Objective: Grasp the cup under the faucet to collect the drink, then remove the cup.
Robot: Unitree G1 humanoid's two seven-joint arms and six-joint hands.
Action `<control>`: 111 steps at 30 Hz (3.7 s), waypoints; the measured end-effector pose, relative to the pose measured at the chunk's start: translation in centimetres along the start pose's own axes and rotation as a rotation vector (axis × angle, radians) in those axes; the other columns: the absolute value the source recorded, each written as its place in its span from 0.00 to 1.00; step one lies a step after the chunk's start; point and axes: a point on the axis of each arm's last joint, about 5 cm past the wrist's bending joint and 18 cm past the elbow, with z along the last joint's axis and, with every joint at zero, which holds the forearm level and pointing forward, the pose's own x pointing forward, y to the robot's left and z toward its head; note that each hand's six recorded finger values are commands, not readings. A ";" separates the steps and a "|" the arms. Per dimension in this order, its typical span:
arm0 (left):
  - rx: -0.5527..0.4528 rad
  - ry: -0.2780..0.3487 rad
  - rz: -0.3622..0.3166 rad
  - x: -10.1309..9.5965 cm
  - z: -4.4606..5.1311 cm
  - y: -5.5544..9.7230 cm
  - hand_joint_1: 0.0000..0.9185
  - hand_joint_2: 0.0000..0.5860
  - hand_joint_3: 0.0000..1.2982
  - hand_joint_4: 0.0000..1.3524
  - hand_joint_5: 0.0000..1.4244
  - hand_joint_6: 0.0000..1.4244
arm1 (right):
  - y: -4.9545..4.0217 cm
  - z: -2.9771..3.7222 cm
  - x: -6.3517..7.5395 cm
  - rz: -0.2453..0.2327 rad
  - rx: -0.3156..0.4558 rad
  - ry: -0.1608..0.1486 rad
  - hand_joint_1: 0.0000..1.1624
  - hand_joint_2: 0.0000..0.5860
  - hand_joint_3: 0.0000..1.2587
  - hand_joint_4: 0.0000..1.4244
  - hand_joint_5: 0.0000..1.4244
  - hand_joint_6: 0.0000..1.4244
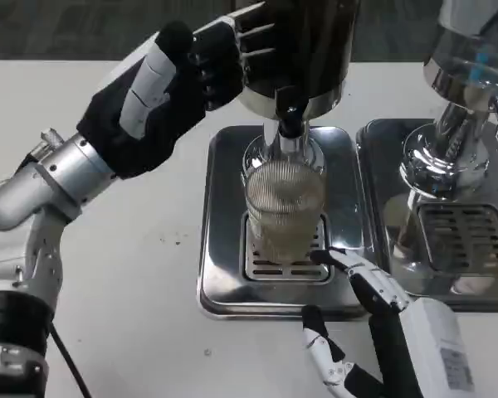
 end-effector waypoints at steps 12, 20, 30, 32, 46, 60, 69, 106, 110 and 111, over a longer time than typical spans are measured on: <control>-0.034 0.115 -0.100 1.2 -0.97 0.2 0.00 0.18 0.14 0.14 0.16 0.10 | 0.38 -0.11 -0.2 -0.004 0.005 0.016 0.41 0.77 0.25 0.16 0.17 0.27; 0.077 0.122 -0.130 1.4 -0.52 0.4 0.00 0.16 0.14 0.11 0.14 0.06 | 0.48 -0.12 -0.1 -0.004 0.009 0.019 0.42 0.77 0.25 0.16 0.17 0.24; 0.280 0.123 -0.200 1.6 0.02 0.1 0.00 0.12 0.13 0.05 0.07 0.00 | 0.45 -0.15 -0.1 -0.008 0.009 0.021 0.40 0.77 0.25 0.16 0.17 0.18; 0.304 0.120 -0.199 1.6 0.02 0.1 0.00 0.12 0.12 0.05 0.06 0.00 | 0.43 -0.19 -0.2 -0.009 0.008 0.024 0.39 0.77 0.24 0.16 0.17 0.17; 0.519 0.117 -0.230 1.7 0.50 -0.4 0.00 0.12 0.11 0.02 0.02 0.00 | -0.60 -0.74 0.3 -0.073 0.145 0.051 0.40 0.55 0.05 0.02 0.05 0.13; 0.590 0.116 -0.252 1.7 0.53 -0.6 0.00 0.10 0.11 0.02 0.02 0.00 | -1.82 -2.25 2.7 0.011 0.271 0.064 0.57 0.36 0.00 0.00 0.00 0.09; 0.599 0.118 -0.252 1.6 0.58 -0.6 0.00 0.10 0.10 0.02 0.01 0.00 | -2.33 -3.08 4.5 0.073 0.295 0.050 0.59 0.35 0.00 0.00 0.00 0.07; 0.680 0.119 -0.265 1.4 0.93 -0.6 0.00 0.10 0.11 0.02 0.01 0.00 | -1.42 -3.99 7.8 0.127 0.331 0.053 0.57 0.37 0.00 0.00 0.00 0.05; 0.681 0.119 -0.266 1.4 0.91 -0.7 0.00 0.10 0.11 0.03 0.01 0.00 | -1.38 -3.96 8.2 0.130 0.331 0.045 0.57 0.37 0.00 0.00 0.00 0.05; 0.680 0.119 -0.266 1.4 0.90 -0.7 0.00 0.10 0.11 0.03 0.01 0.00 | -1.34 -3.96 8.4 0.133 0.331 0.043 0.57 0.37 0.00 0.00 0.00 0.05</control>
